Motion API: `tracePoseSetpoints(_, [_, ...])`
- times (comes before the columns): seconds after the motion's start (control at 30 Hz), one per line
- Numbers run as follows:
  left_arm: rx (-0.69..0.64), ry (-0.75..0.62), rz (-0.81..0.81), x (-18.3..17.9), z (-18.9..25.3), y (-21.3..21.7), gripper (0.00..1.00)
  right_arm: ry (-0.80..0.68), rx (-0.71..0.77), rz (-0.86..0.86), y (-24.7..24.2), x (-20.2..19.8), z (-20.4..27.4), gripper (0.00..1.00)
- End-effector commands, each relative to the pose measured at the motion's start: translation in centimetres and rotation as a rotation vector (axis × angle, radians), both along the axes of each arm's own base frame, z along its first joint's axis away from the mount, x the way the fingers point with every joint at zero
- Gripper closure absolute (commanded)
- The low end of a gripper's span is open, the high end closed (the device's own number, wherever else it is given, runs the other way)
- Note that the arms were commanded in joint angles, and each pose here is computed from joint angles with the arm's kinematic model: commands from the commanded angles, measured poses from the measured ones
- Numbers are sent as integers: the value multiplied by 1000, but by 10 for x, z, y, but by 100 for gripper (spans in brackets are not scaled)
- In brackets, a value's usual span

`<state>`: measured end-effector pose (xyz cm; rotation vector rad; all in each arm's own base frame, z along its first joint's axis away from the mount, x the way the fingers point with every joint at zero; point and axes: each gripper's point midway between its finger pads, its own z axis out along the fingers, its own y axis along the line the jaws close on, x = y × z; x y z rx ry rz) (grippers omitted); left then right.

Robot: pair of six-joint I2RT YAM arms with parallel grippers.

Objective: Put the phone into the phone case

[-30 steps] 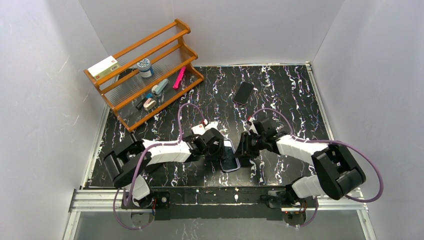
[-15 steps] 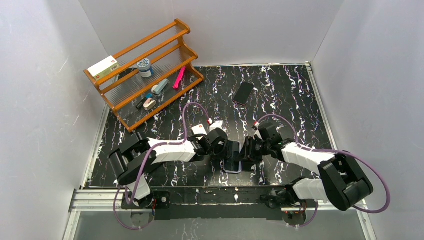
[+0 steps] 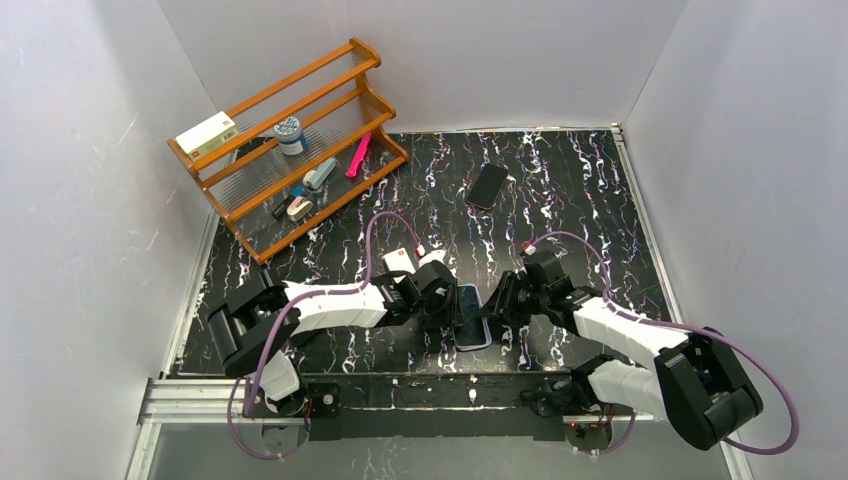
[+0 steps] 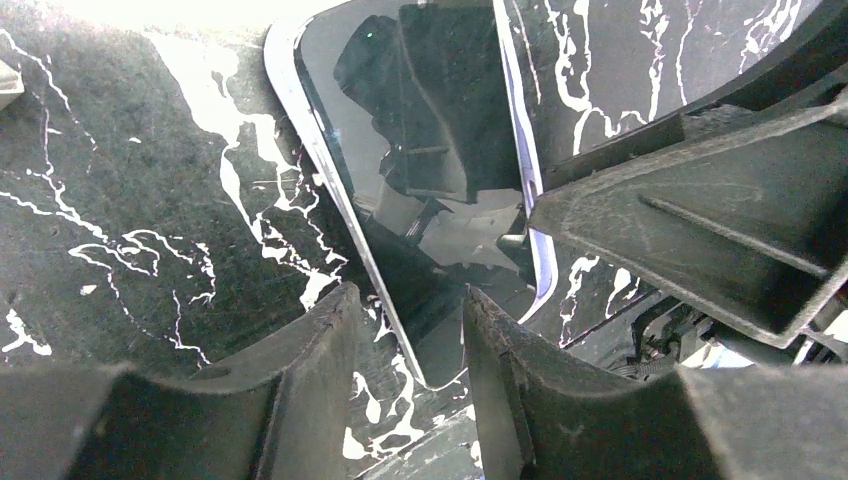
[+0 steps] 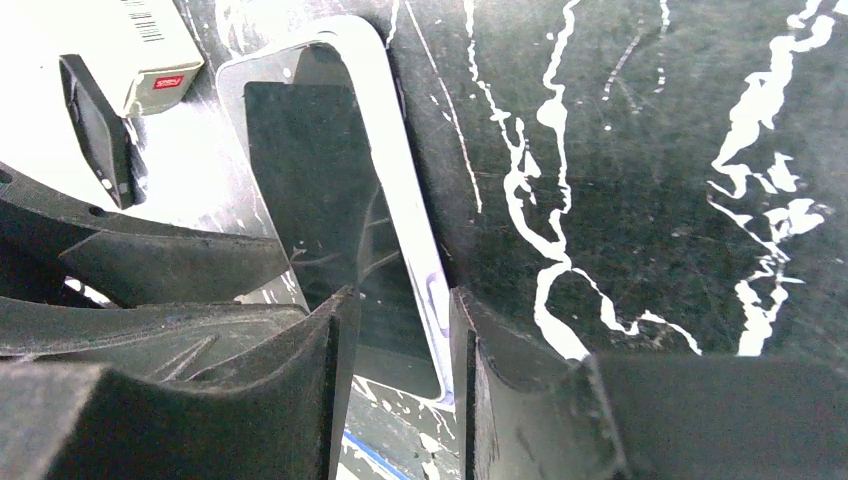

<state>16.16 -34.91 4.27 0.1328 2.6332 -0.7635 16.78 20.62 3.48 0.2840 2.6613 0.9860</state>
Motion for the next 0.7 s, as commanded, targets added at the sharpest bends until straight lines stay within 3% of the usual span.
tracePoseSetpoints(0.0, [3,14,7,-4,8,2,60,-15,-51,-14,-9,-1,0,55])
tracePoseSetpoints(0.37, [-82,140,-53,-25,6,-20,67,51,47,91,2,-29,9,55])
tracePoseSetpoints(0.67, [-111,203,-57,-32,-2,-29,76,77,99,68,8,-30,9,57])
